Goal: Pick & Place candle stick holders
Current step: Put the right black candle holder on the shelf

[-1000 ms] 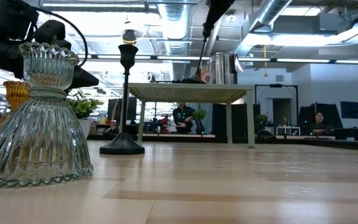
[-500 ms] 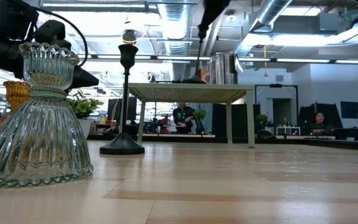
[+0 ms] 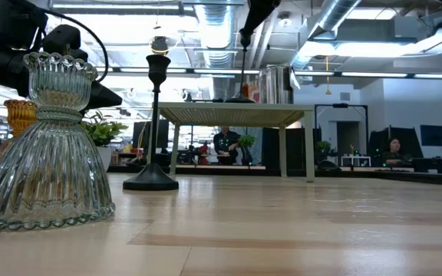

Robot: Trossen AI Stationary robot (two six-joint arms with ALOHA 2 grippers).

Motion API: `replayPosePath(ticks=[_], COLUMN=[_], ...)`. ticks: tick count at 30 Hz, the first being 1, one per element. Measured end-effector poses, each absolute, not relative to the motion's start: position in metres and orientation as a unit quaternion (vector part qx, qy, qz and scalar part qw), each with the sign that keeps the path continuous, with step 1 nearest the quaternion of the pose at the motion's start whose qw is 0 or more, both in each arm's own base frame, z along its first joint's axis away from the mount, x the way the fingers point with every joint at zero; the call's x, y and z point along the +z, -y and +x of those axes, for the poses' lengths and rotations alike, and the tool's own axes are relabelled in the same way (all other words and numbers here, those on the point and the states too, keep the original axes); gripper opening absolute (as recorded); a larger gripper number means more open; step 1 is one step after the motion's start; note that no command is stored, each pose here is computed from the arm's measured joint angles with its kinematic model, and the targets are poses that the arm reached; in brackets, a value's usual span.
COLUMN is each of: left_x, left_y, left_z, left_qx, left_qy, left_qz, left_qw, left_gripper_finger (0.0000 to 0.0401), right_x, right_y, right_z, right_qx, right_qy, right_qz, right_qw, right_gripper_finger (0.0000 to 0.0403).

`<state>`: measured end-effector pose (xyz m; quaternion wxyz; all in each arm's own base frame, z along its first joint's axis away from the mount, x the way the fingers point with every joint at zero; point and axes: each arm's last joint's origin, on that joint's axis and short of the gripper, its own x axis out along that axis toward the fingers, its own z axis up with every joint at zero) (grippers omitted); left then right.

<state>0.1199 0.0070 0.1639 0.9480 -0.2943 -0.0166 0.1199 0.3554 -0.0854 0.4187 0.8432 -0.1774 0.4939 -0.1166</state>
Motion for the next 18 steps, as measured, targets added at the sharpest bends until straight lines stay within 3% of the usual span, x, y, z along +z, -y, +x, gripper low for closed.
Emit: replayPosePath(ticks=[9, 18], left_x=[0.1640, 0.1640], left_y=[-0.0070, -0.0070], left_z=[0.1199, 0.1199], left_qx=[0.120, 0.120], left_qy=[0.017, 0.017], left_qz=[-0.294, -0.294], left_qw=[0.948, 0.948], left_gripper_finger=[0.0011, 0.0011], right_x=[0.4189, 0.4197], right_y=[0.0835, 0.0843], right_z=[0.3557, 0.3549], right_qx=[-0.114, -0.128], right_qy=[-0.493, -0.495], right_qz=[-0.180, -0.187], right_qw=[0.843, 0.839], right_gripper_finger=[0.0055, 0.0103])
